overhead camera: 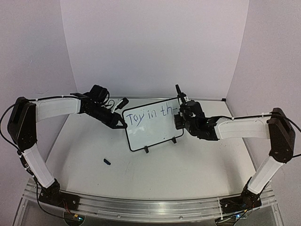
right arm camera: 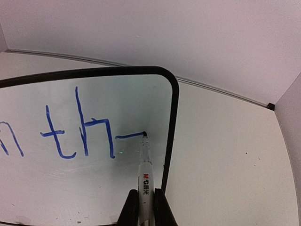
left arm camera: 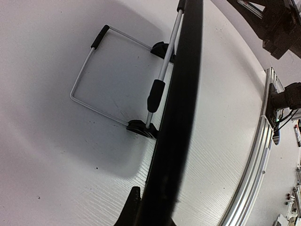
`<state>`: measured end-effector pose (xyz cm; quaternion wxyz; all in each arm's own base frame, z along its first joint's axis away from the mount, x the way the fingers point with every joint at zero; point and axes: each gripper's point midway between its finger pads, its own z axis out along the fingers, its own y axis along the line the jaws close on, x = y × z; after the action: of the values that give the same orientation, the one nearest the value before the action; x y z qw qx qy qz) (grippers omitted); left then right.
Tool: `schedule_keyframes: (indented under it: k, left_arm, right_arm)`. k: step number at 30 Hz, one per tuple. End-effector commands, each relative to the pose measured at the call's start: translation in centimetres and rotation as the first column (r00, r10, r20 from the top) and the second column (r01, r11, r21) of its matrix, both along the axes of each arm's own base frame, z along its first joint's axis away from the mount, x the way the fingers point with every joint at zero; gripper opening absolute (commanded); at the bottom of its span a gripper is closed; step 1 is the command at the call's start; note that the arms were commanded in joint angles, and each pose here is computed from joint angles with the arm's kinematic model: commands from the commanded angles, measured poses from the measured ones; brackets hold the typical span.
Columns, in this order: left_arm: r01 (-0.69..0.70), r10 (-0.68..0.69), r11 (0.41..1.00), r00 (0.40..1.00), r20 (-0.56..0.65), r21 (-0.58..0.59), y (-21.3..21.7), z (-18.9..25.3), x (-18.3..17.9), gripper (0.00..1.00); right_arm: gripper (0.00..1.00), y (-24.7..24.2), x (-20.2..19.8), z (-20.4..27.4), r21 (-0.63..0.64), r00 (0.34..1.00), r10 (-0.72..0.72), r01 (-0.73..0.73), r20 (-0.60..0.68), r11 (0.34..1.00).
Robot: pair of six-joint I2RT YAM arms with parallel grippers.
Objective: Write a sentence on the whiteboard
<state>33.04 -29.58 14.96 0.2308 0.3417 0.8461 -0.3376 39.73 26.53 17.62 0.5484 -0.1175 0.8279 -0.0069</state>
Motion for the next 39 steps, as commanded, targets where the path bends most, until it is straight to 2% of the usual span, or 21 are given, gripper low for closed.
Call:
schedule_keyframes:
  k: [1, 14, 39]
  left_arm:
    - [-0.028, 0.026, 0.998, 0.999, 0.024, 0.056, 0.4, -0.5, 1.0, 0.0]
    - [-0.028, 0.027, 0.998, 0.999, 0.022, 0.056, 0.4, -0.5, 1.0, 0.0]
    - [-0.029, 0.027, 0.998, 0.999, 0.019, 0.057, 0.4, -0.7, 1.0, 0.0]
  right_arm:
    - [0.0, 0.0, 1.1, 1.8, 0.015, 0.999, -0.017, 0.016, 0.04, 1.0]
    - [0.0, 1.1, 1.0, 3.1, 0.044, 0.996, 0.046, -0.049, 0.073, 0.998]
    - [0.0, 1.4, -0.5, -1.0, 0.059, 0.994, 0.101, -0.099, -0.029, 0.993]
